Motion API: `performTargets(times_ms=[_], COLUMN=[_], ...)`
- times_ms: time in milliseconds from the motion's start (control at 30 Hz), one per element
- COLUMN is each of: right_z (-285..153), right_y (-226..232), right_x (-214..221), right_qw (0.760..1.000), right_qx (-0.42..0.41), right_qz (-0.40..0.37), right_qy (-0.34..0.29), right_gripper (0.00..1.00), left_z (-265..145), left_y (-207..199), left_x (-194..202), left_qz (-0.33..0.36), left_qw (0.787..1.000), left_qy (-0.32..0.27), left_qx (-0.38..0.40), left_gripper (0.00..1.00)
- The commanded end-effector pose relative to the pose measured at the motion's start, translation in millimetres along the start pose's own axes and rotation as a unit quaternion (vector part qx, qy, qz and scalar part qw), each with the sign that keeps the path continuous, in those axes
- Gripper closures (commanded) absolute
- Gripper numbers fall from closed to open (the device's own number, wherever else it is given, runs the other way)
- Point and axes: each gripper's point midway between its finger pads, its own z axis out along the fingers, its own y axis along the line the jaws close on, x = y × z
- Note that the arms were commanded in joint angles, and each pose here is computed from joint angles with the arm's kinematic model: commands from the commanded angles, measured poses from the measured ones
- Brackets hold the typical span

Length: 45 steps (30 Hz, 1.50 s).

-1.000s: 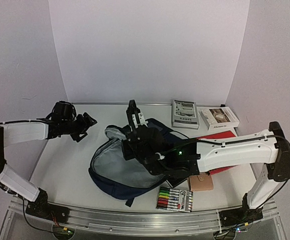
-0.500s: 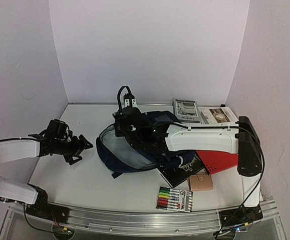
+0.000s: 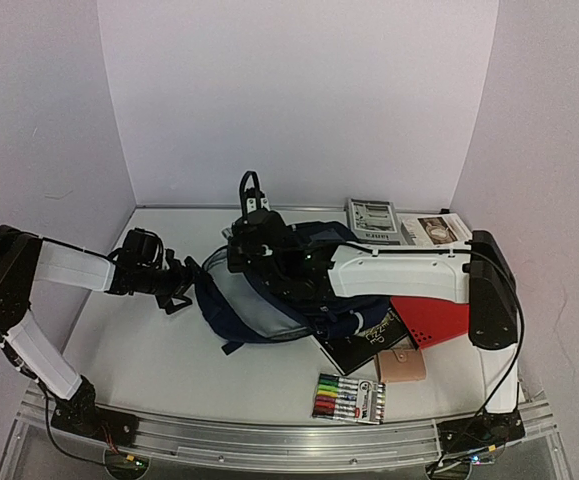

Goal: Pack the student bag
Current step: Unzip the student bag at the center of the board, then pick up the files from the center of the board.

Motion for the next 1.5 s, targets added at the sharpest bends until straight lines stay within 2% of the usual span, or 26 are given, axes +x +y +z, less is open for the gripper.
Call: performTargets(times_ms=[0, 100, 167, 367, 433, 500, 567, 633, 767, 833, 933, 967, 1033, 1133, 1300, 1467], right_z=[-0.7, 0.0, -0.1, -3.6, -3.5, -2.7, -2.9, -6.5, -23.6, -35.6, -53.4, -57.8, -67.2, -77.2, -89.0, -115.8], right_y=[14.5, 14.8, 14.4, 8.6, 5.6, 5.8, 10.2, 17.4, 23.5, 17.1, -2.2, -9.7, -30.2, -71.2, -175.8, -286.9], right_x=[-29.6, -28.1, -27.5, -30.0, -29.5, -26.3, -23.3, -23.7, -30.5, -33.0, -29.8, -26.9, -18.4, -4.8, 30.8, 59.7], right_qw=[0.999, 0.999, 0.999, 0.999, 0.999, 0.999, 0.999, 0.998, 0.996, 0.996, 0.997, 0.997, 0.998, 0.999, 0.988, 0.961], right_qx=[-0.03, -0.031, -0.031, -0.02, -0.014, -0.015, -0.029, -0.052, -0.09, -0.094, -0.083, -0.076, -0.056, -0.016, 0.093, 0.224], right_qz=[0.025, 0.02, 0.019, 0.011, 0.005, -0.001, -0.004, -0.007, -0.006, -0.003, 0.005, 0.007, 0.013, 0.037, 0.077, 0.093], right_qy=[-0.037, -0.035, -0.035, -0.039, -0.04, -0.037, -0.029, -0.021, -0.011, -0.008, -0.002, 0.001, 0.012, 0.034, 0.092, 0.133], right_gripper=[1.0, 1.0, 1.0, 1.0, 1.0, 1.0, 1.0, 0.91, 0.41, 0.26, 0.14, 0.11, 0.06, 0.02, 0.02, 0.02], left_z=[7.8, 17.5, 23.4, 23.1, 15.5, 6.3, -2.4, -10.8, -22.0, -23.8, -24.1, -24.1, -25.1, -32.6, -58.9, -81.3], left_y=[-37.9, -36.9, -35.2, -7.1, -0.6, 7.4, 14.7, 24.2, 39.7, 38.4, 33.7, 33.3, 34.1, 36.2, 44.3, 49.9], left_x=[-23.4, -25.9, -26.9, -44.3, -55.2, -67.8, -82.1, -97.3, -118.2, -122.8, -123.9, -123.6, -122.3, -120.2, -113.4, -99.9], left_qz=[0.047, 0.044, 0.042, 0.019, 0.013, 0.004, -0.005, -0.015, -0.039, -0.036, -0.028, -0.026, -0.022, -0.015, 0.001, 0.01], left_qw=[0.997, 0.997, 0.997, 0.999, 0.997, 0.996, 0.995, 0.993, 0.992, 0.992, 0.993, 0.993, 0.993, 0.992, 0.985, 0.98], left_qy=[-0.022, -0.017, -0.014, -0.044, -0.059, -0.073, -0.087, -0.1, -0.109, -0.112, -0.11, -0.11, -0.11, -0.119, -0.147, -0.161], left_qx=[0.052, 0.056, 0.057, -0.023, -0.04, -0.048, -0.052, -0.054, -0.048, -0.043, -0.035, -0.034, -0.036, -0.046, -0.091, -0.119], left_gripper=[0.09, 0.13, 0.24, 0.83, 0.95, 0.99, 1.0, 1.0, 1.0, 1.0, 1.0, 1.0, 0.92, 0.69, 0.32, 0.21])
